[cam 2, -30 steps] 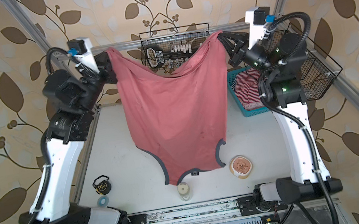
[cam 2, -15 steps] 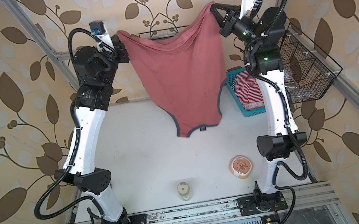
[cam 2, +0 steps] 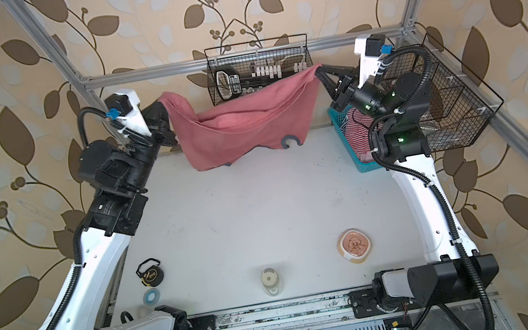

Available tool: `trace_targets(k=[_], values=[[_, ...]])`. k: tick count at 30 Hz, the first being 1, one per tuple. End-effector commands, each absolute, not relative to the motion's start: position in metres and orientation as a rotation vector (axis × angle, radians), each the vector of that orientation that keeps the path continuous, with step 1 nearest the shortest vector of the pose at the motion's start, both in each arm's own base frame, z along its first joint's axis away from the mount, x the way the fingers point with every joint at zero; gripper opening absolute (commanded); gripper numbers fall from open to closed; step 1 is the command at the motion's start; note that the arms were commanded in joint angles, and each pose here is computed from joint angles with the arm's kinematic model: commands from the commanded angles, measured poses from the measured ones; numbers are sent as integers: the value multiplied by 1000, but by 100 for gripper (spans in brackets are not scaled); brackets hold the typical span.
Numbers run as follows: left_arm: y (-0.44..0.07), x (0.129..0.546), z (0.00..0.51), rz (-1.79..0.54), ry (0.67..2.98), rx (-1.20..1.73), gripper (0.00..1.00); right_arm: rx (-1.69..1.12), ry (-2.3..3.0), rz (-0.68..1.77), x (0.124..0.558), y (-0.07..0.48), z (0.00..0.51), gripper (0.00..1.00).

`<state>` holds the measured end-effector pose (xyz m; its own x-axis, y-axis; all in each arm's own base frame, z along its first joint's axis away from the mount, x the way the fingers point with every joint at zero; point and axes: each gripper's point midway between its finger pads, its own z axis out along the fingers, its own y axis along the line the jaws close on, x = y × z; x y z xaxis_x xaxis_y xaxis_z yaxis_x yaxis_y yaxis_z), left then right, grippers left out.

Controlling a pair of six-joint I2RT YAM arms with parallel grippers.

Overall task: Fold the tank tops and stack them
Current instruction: 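Hold the tank top up with both grippers and shake it to flatten, then lower the tank top onto the table with both grippers, dragging it toward the robot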

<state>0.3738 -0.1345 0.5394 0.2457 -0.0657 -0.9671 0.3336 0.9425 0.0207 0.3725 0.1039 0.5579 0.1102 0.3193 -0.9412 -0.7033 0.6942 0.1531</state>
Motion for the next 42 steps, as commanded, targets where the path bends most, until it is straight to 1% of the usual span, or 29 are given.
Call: trace_targets(k=[1,5,9,12,14,20,23,26,28,31,33,36,38,42], values=[[-134,387,529,-292,1307,210,0,-421,1245,741,366,109,555,0],[-133,387,539,-287,1293,201,0,-429,1239,736,361,110,559,0],[-132,371,569,-304,1243,218,0,-459,1198,726,340,112,580,0],[-132,341,605,-367,1172,242,0,-497,1134,687,306,114,606,0],[-132,316,629,-427,1114,258,0,-525,1073,654,276,115,626,0],[-125,251,680,-541,963,283,0,-582,898,553,192,114,674,0],[-117,228,699,-550,893,278,0,-595,834,517,162,114,690,0],[-112,219,709,-527,861,269,0,-590,829,506,155,112,697,0],[-110,224,709,-500,870,259,0,-581,852,515,161,112,696,0],[-113,249,696,-459,922,252,0,-550,924,550,185,111,685,0],[-117,275,681,-433,980,233,0,-521,977,579,207,110,672,0],[-125,326,647,-387,1082,209,0,-473,1071,619,246,108,644,0],[-134,362,619,-362,1154,203,0,-439,1131,630,274,106,620,0],[-147,420,566,-325,1272,192,0,-393,1263,655,328,106,571,0]])
